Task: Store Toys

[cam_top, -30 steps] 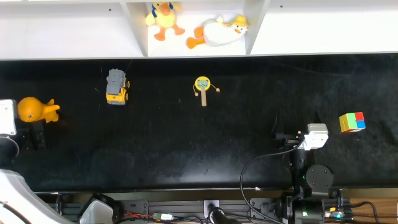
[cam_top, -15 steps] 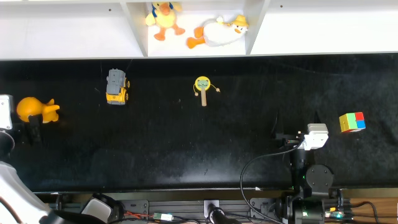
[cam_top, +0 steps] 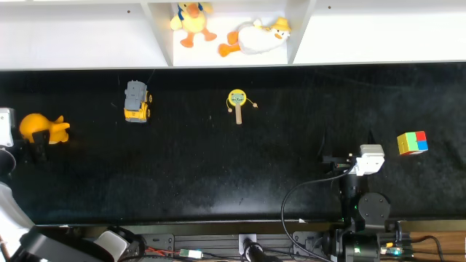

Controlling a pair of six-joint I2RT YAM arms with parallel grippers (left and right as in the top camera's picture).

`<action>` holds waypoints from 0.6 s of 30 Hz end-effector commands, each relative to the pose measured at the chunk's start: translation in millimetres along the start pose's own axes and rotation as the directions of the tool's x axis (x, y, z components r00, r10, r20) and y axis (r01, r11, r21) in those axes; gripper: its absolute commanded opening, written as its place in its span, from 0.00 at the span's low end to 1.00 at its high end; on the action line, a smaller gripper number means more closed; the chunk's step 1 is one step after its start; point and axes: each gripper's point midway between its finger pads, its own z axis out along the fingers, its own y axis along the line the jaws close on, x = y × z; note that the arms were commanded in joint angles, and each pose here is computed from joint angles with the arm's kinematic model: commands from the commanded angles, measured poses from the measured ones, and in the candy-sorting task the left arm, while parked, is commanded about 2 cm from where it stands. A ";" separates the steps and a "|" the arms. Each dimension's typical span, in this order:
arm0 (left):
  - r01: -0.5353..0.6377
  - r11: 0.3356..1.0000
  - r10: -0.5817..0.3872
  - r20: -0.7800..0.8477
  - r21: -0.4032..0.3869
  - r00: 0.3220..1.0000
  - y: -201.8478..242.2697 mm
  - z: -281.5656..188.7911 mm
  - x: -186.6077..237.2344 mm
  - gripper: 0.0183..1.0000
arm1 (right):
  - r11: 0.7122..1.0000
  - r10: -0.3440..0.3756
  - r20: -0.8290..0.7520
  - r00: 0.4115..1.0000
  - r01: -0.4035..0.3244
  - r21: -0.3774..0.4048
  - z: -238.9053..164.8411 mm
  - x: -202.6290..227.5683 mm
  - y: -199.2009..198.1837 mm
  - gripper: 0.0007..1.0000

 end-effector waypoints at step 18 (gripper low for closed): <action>-0.068 0.996 0.066 0.033 0.050 0.997 -4.9 25.2 -13.5 1.00 | 1.000 -0.002 -0.001 1.000 0.002 -0.002 0.3 3.6 0.1 0.99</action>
